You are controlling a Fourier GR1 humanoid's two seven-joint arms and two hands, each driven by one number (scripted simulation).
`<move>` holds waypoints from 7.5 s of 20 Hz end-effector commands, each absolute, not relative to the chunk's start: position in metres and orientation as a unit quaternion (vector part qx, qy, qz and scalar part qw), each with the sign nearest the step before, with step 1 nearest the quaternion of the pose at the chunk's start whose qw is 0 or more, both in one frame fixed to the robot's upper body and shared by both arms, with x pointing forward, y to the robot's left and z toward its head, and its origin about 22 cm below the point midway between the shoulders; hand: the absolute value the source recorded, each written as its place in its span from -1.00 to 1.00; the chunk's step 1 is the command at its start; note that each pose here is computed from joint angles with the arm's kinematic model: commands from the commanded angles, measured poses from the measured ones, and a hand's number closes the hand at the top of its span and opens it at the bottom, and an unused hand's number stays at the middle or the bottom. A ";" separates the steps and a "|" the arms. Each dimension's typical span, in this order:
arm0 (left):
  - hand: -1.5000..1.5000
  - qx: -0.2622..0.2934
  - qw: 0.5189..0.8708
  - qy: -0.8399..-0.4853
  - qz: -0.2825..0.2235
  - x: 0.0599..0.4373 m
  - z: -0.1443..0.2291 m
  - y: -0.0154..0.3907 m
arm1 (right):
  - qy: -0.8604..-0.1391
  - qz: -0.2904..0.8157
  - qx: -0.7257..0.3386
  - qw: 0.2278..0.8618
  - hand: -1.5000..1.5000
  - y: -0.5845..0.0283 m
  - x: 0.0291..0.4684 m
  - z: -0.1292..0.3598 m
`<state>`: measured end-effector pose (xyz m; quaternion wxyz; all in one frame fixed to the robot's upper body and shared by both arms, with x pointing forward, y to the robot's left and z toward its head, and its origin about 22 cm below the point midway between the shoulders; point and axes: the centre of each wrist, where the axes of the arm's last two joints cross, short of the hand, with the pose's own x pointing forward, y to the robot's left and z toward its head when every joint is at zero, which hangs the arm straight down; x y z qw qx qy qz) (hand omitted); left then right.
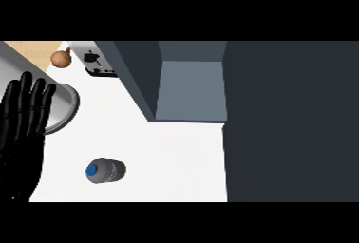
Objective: Pick up the bottled water, place it into the cabinet and close the cabinet
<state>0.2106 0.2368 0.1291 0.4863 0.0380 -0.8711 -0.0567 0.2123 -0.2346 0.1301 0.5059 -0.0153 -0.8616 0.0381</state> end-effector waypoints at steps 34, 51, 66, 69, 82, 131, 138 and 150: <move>-1.00 -0.046 0.586 -0.808 0.046 0.056 0.165 0.204 | -0.825 0.073 0.110 0.549 -1.00 -0.211 0.108 0.188; -1.00 -0.017 0.595 -0.801 0.065 0.074 0.140 0.211 | -0.828 0.079 0.113 0.543 -1.00 -0.205 0.098 0.204; -1.00 0.039 0.634 -0.770 0.067 0.136 0.086 0.231 | -0.824 0.078 0.112 0.549 -1.00 -0.196 0.095 0.208; -1.00 0.046 0.649 -0.756 0.062 0.140 0.059 0.253 | -0.825 0.081 0.121 0.546 -1.00 -0.201 0.097 0.208; -1.00 0.038 0.665 -0.742 0.072 0.154 -0.022 0.262 | -0.820 0.088 0.122 0.552 -1.00 -0.196 0.084 0.216; 1.00 -0.080 0.657 -0.744 0.093 0.225 -0.147 0.279 | -0.819 0.078 0.093 0.561 -1.00 -0.212 0.093 0.200; 1.00 -0.058 0.630 -0.773 0.041 0.241 -0.151 0.235 | -0.827 0.072 0.070 0.553 -1.00 -0.216 0.117 0.196; 1.00 -0.164 0.610 -0.772 0.069 0.298 -0.120 0.196 | -0.829 0.076 0.028 0.553 -1.00 -0.250 0.103 0.190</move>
